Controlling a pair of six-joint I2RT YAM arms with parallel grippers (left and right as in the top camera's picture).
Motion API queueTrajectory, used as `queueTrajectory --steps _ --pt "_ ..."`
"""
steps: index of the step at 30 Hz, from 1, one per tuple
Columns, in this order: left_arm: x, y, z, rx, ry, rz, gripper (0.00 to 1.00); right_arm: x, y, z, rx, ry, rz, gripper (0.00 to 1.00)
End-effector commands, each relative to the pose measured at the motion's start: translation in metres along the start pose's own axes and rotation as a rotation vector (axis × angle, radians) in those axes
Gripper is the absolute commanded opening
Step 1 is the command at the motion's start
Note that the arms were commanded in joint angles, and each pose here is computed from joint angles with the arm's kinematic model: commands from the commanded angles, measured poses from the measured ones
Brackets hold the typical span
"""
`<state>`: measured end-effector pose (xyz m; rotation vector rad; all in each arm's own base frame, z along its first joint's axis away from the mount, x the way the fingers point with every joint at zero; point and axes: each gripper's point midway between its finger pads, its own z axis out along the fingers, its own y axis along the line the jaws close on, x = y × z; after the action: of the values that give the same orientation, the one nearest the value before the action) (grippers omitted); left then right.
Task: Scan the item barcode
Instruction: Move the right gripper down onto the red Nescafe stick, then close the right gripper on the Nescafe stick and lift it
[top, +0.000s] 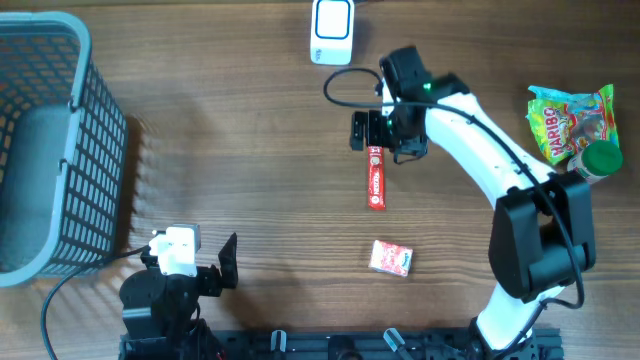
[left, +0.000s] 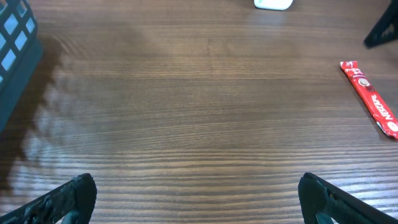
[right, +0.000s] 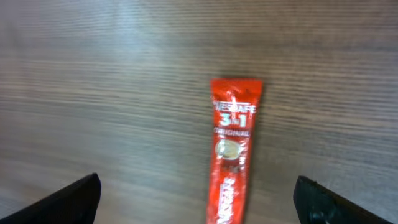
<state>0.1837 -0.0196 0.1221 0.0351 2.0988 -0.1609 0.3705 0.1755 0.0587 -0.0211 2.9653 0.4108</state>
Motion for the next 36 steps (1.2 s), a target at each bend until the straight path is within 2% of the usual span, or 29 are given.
queueTrajectory --steps 1,6,10,18,28,30,31,32,34,36 --pt "0.001 0.0 0.001 0.002 -0.003 0.014 1.0 0.012 -0.015 0.017 0.048 0.026 -0.028 0.94" --pt "0.001 0.0 0.001 0.002 -0.003 0.014 1.0 0.021 -0.03 0.025 0.138 0.031 -0.053 0.88" --pt "0.001 0.0 0.001 0.002 -0.003 0.014 1.0 0.025 -0.042 0.032 0.213 0.013 -0.054 0.79" --pt "0.001 0.0 0.001 0.002 -0.003 0.014 1.0 0.041 -0.043 0.048 0.225 0.033 -0.07 0.75" --pt "0.001 0.0 0.001 0.002 -0.003 0.014 1.0 0.069 -0.045 0.092 0.263 0.136 -0.106 0.63" --pt "0.001 0.0 0.001 0.002 -0.003 0.014 1.0 0.075 -0.05 0.1 0.301 0.15 -0.081 0.56" --pt "0.001 0.0 0.001 0.002 -0.003 0.014 1.0 0.078 -0.053 0.103 0.316 0.16 -0.071 0.43" --pt "0.001 0.0 0.001 0.002 -0.003 0.014 1.0 0.08 -0.055 0.107 0.324 0.169 -0.062 0.34" --pt "0.001 0.0 0.001 0.002 -0.003 0.014 1.0 0.092 -0.057 0.114 0.322 0.215 -0.028 0.05" --pt "0.001 0.0 0.001 0.002 -0.003 0.014 1.0 0.104 -0.047 0.117 0.253 0.274 0.003 0.04"
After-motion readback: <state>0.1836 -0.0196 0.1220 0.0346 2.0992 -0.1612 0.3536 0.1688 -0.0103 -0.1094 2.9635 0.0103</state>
